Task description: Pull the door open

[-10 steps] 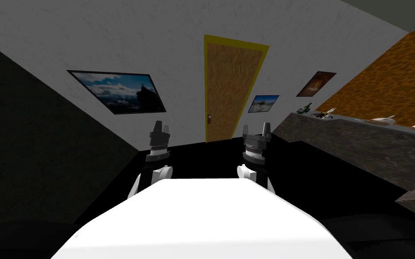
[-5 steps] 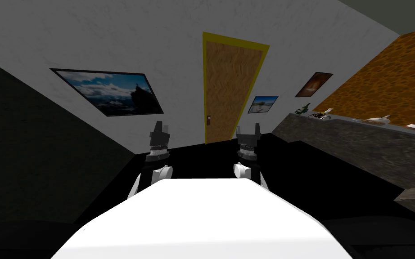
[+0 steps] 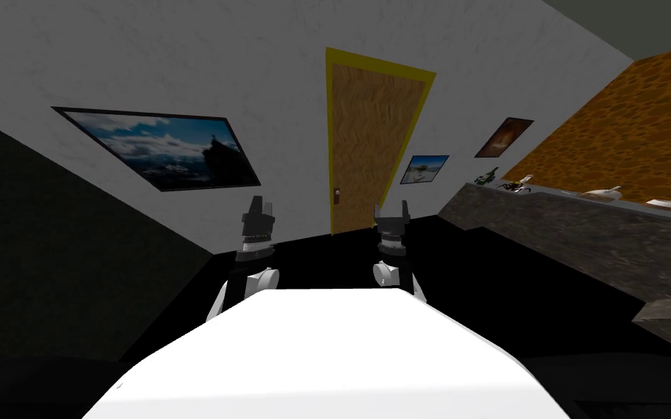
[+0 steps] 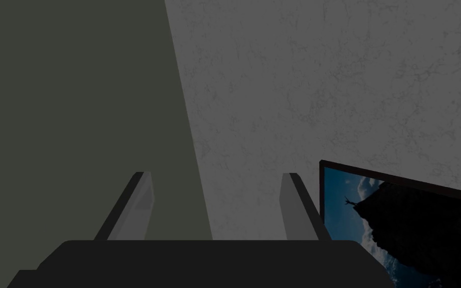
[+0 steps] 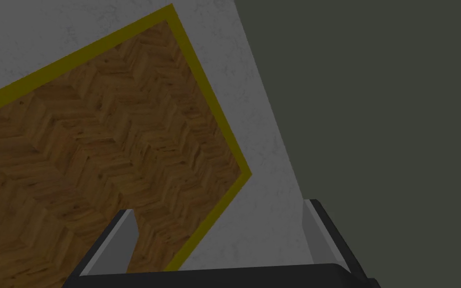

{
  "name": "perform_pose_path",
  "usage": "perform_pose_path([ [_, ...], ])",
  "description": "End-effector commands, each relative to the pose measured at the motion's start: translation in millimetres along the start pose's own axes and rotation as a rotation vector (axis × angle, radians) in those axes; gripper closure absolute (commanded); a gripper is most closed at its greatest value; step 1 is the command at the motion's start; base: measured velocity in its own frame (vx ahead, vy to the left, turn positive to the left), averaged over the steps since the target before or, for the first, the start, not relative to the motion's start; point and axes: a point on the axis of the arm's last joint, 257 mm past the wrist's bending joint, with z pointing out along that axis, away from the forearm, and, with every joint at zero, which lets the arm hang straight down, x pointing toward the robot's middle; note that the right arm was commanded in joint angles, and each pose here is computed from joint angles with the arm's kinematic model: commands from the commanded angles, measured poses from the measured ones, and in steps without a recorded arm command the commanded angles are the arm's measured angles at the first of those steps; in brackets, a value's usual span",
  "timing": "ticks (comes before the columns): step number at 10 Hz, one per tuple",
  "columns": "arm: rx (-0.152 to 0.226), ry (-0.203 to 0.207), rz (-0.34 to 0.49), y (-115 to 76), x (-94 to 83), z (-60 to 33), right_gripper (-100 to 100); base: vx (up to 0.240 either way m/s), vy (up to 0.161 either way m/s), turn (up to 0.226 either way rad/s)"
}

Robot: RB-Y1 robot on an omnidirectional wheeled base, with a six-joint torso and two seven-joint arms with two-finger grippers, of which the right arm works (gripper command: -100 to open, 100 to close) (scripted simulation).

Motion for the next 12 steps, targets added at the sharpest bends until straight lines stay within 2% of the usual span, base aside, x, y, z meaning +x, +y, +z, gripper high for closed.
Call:
perform_pose_path([
  [1, 0.023, 0.002, 0.061, -15.3, 1.4, -0.6, -100, 0.104, 0.019, -0.046],
  [6, 0.101, 0.006, 0.241, -58.4, 6.0, -2.4, -100, 0.097, 0.027, -0.045],
  [12, 0.212, -0.002, 0.456, -113.8, 13.9, -8.8, -100, 0.095, 0.032, -0.047],
])
